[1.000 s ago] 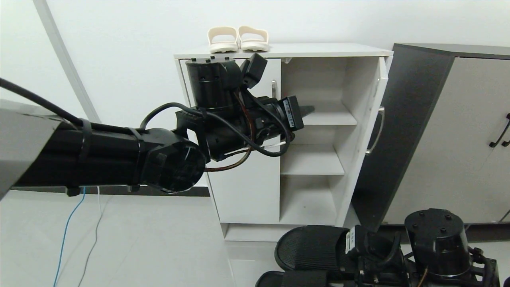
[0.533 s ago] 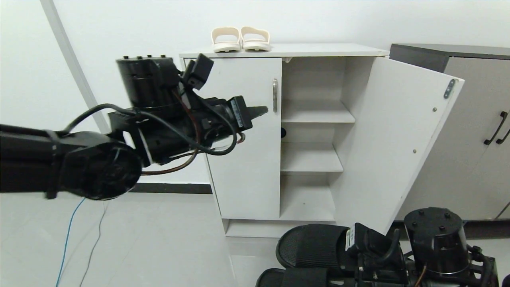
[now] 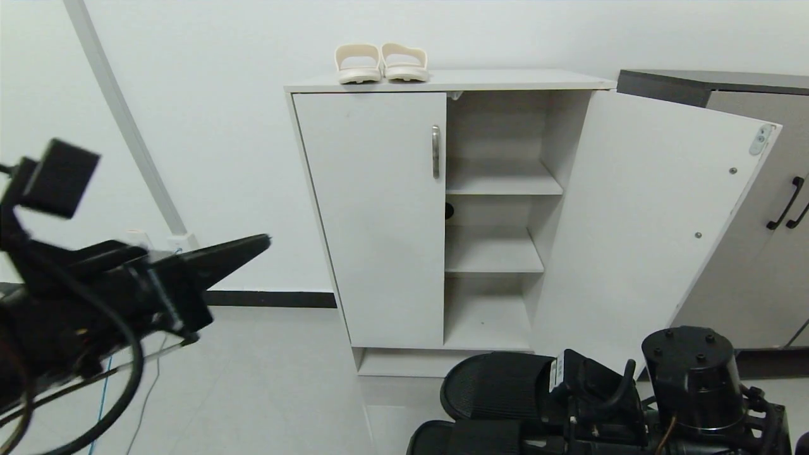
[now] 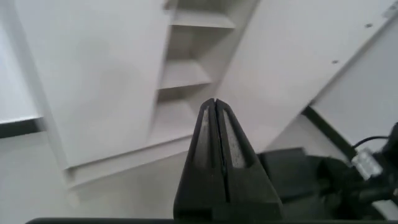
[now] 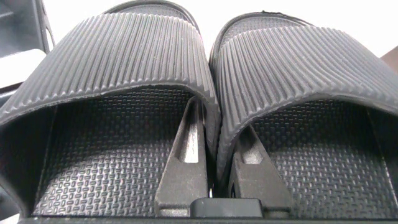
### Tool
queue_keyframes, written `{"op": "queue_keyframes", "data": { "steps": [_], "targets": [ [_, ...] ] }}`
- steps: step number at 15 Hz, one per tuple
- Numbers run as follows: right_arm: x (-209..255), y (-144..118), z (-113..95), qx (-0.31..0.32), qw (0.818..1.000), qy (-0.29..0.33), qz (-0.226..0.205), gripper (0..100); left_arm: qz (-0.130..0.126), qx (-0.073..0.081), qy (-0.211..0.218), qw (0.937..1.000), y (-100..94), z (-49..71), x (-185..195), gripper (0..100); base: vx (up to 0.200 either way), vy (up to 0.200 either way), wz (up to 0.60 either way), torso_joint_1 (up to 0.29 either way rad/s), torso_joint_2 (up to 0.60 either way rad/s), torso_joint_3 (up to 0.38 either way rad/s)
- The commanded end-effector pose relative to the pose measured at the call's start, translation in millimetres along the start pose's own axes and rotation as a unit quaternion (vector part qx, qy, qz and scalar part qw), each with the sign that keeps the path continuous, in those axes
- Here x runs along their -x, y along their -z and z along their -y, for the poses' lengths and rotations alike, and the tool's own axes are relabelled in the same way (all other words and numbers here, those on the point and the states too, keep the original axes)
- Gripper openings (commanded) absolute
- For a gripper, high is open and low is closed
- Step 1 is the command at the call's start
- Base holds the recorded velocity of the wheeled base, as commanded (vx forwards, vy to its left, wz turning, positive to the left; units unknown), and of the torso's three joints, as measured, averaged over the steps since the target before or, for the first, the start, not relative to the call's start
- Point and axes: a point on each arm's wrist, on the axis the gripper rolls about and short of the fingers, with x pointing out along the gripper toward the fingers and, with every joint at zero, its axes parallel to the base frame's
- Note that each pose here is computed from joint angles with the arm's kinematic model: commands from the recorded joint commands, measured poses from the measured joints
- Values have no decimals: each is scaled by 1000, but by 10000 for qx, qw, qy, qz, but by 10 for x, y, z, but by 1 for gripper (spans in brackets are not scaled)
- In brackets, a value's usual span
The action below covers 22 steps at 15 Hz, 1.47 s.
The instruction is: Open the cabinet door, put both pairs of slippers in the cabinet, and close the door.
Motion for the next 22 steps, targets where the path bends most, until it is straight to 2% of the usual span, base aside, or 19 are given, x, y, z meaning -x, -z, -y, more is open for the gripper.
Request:
{"op": "queue_keyframes", "data": {
  "steps": [1, 3, 4, 5, 7, 8, 10, 11, 12, 13, 15, 16, 17, 18, 21, 22],
  "targets": [
    [-5, 1, 4, -2, 10000, 2, -3, 0, 340, -427, -662, 9963, 379, 23, 972, 0, 0, 0, 0, 0, 0, 0],
    [-5, 1, 4, -2, 10000, 2, -3, 0, 258, -768, -852, 9931, 583, 30, 1340, 0, 0, 0, 0, 0, 0, 0],
    [-5, 1, 4, -2, 10000, 2, -3, 0, 133, -842, -1247, 9885, 680, 15, 1470, 0, 0, 0, 0, 0, 0, 0],
    [-8, -7, 7, 4, 10000, 6, 11, 0, 56, -909, -1692, 9814, 752, -1, 1540, 0, 0, 0, 0, 0, 0, 0],
    [-9, -11, 9, 7, 10000, 8, 18, 0, -56, -929, -2331, 9680, 921, -25, 1607, 0, 0, 0, 0, 0, 0, 0],
    [-9, -11, 9, 15, 10000, 8, 18, 0, 31, -1078, -2675, 9575, 1057, -25, 1668, 0, 0, 0, 0, 0, 0, 0],
    [5, -25, 6, 29, 10000, 16, 53, 0, 68, -1059, -3069, 9458, 1295, -45, 1707, 0, 0, 0, 0, 0, 0, 0],
    [7, -24, 10, 26, 10000, 23, 52, 0, 186, -1067, -3183, 9418, 1344, -37, 1732, 0, 0, 0, 0, 0, 0, 0],
    [13, -20, 27, 10, 10000, 58, 50, 0, 419, -1103, -3343, 9351, 1418, -16, 1777, 0, 0, 0, 0, 0, 0, 0],
    [5, -23, 39, 4, 9999, 77, 69, 0, 492, -1119, -3423, 9316, 1485, -22, 1786, 0, 0, 0, 0, 0, 0, 0],
    [7, -23, 42, 7, 9999, 88, 83, 0, 576, -1134, -3429, 9307, 1566, -63, 1753, 0, 0, 0, 0, 0, 0, 0],
    [7, -23, 42, 7, 9999, 88, 83, 0, 602, -1259, -3167, 9382, 1667, -80, 1758, 0, 0, 0, 0, 0, 0, 0],
    [7, -23, 42, 7, 9999, 88, 83, 0, 322, -1216, -2759, 9529, 1718, -74, 1746, 0, 0, 0, 0, 0, 0, 0],
    [8, -31, 40, 16, 9999, 85, 97, 0, 347, -1225, -2497, 9599, 1711, -63, 1738, 0, 0, 0, 0, 0, 0, 0],
    [-30, -79, 69, 31, 9997, 192, 142, 0, 317, -1318, -2403, 9612, 1712, -60, 1736, 0, 0, 0, 0, 0, 0, 0],
    [-117, -155, 109, -115, 9979, 620, 143, 0, 332, -1252, -2386, 9624, 1712, -59, 1736, 0, 0, 0, 0, 0, 0, 0]
  ]
}}
